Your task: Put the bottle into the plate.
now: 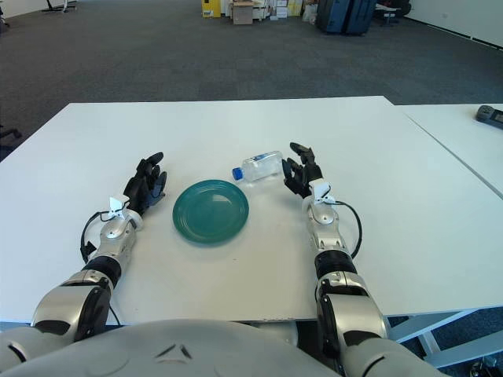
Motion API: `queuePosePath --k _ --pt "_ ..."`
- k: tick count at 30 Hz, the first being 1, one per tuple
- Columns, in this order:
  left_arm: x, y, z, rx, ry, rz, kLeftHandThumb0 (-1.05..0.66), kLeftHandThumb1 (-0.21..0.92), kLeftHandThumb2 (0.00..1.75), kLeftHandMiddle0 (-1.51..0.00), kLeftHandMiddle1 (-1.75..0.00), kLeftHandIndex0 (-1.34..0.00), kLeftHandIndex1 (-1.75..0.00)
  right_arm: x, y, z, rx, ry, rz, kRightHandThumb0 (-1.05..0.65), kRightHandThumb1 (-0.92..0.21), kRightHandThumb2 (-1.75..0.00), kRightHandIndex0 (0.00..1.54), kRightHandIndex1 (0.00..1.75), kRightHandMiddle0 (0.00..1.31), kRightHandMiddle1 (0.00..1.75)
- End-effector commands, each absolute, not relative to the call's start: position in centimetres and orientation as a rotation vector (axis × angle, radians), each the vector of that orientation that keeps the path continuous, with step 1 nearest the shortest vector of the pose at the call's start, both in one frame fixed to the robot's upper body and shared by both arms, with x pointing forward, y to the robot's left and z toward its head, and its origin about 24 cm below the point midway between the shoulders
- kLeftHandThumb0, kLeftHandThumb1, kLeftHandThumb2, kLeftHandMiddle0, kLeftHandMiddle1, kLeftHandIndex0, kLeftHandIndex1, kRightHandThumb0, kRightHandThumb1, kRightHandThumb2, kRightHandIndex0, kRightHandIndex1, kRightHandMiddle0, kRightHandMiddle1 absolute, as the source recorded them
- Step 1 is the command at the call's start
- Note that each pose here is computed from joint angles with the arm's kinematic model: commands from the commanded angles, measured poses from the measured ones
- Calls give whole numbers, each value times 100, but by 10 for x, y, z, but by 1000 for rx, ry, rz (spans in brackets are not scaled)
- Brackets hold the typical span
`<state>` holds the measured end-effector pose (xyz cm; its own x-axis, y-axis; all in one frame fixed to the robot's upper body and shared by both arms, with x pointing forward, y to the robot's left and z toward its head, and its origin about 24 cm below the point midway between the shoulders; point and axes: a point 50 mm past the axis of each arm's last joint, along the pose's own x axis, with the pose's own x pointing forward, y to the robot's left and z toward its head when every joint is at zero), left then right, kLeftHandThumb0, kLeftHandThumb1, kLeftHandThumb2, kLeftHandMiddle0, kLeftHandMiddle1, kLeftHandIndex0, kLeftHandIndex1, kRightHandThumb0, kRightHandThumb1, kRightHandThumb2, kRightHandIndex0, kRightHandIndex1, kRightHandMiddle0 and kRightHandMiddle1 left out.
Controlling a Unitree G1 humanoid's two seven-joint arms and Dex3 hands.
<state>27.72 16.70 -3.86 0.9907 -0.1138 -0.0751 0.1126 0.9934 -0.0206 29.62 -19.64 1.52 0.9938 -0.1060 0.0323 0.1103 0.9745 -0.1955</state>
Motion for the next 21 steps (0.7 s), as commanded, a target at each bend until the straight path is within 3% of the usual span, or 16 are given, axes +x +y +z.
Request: queuePosePath --k 1,12,21 --pt "271 161 -51 -26 160 -122 -68 92 62 -47 -1 0 -67 296 -198 22 -261 -46 -169 -68 -92 -45 49 5 0 74" --pt "273 157 -51 -53 159 -131 -68 92 63 -47 0 0 -69 317 -187 43 -417 -199 -210 -66 -92 -41 55 8 0 72" --pt "274 154 -51 -81 164 -149 -70 92 64 -46 0 0 -70 328 -164 54 -605 -355 -146 -71 -92 -43 45 3 0 58"
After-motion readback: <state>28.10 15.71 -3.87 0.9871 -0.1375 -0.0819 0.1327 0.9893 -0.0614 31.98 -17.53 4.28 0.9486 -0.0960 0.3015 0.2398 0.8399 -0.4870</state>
